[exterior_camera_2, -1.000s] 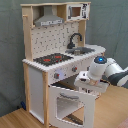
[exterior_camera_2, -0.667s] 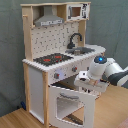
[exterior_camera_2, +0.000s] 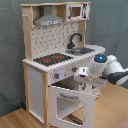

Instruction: Play with the kitchen

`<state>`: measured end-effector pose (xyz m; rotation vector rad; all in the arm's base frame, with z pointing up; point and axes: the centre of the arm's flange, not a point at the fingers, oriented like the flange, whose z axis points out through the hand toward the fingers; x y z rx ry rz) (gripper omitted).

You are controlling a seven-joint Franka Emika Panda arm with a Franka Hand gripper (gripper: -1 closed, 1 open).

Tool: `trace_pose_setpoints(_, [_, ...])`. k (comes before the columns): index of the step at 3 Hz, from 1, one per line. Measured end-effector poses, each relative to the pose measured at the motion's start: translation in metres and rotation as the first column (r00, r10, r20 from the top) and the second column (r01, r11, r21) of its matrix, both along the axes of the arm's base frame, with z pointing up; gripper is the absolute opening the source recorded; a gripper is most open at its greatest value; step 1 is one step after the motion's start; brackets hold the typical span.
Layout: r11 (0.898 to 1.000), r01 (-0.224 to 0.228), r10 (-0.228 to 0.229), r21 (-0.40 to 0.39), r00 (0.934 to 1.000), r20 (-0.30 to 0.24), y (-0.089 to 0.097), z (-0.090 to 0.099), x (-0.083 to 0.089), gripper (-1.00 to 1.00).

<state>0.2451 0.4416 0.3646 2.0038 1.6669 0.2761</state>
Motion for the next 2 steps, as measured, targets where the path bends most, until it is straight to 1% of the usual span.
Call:
trace_pose_setpoints(1, [0.998,0.027,-0.024,-0.053,0.9978,0.062,-0.002,0.016,-0.004,1.0])
trace_pose_setpoints(2, [0.994,0.051,-0.04,-0.096,0.9922,0.118,-0.004,0.031,-0.011,1.0])
